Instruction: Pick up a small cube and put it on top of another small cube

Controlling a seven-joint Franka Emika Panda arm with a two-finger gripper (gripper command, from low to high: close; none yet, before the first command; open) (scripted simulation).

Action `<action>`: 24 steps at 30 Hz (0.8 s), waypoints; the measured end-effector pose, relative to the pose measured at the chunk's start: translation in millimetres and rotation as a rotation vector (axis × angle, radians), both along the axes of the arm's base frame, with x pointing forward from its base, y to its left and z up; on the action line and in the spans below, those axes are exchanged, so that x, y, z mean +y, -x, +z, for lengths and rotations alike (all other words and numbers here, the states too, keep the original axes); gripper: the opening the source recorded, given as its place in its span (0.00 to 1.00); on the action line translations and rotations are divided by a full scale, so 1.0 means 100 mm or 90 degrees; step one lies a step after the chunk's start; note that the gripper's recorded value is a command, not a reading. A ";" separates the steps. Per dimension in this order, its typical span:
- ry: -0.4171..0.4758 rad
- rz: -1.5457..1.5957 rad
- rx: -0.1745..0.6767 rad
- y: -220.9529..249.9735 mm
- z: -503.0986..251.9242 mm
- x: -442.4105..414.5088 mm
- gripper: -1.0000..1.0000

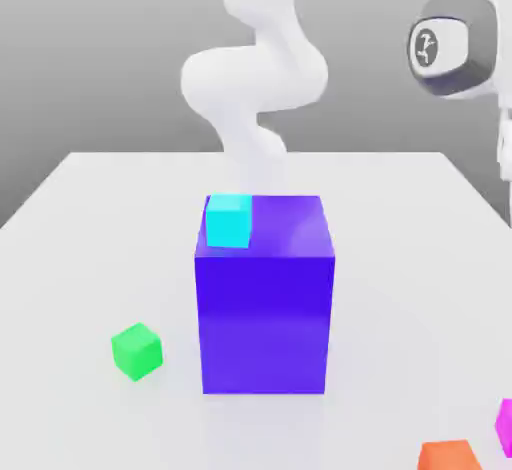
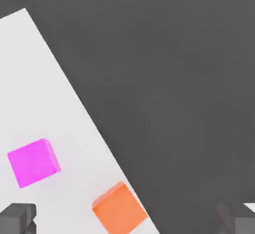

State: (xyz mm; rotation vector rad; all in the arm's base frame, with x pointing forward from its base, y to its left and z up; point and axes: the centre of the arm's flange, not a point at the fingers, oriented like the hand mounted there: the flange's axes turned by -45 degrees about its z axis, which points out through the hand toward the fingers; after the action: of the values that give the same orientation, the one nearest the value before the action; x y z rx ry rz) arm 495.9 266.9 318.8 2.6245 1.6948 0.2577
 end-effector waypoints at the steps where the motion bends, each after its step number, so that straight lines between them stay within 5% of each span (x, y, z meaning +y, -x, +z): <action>1: 0.010 0.026 0.012 0.03 -0.18 0.08 0.50; 10: 0.066 0.187 0.081 0.39 -1.72 0.56 0.50; 11: 0.066 0.188 0.081 0.39 -1.84 0.56 0.00; 18: 0.067 0.189 0.083 0.40 -1.86 0.56 0.00; 24: 0.087 0.182 0.064 0.28 -1.08 0.32 0.00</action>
State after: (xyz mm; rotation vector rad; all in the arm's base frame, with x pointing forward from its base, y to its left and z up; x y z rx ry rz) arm 467.7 299.3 211.0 2.3326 2.0393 0.0092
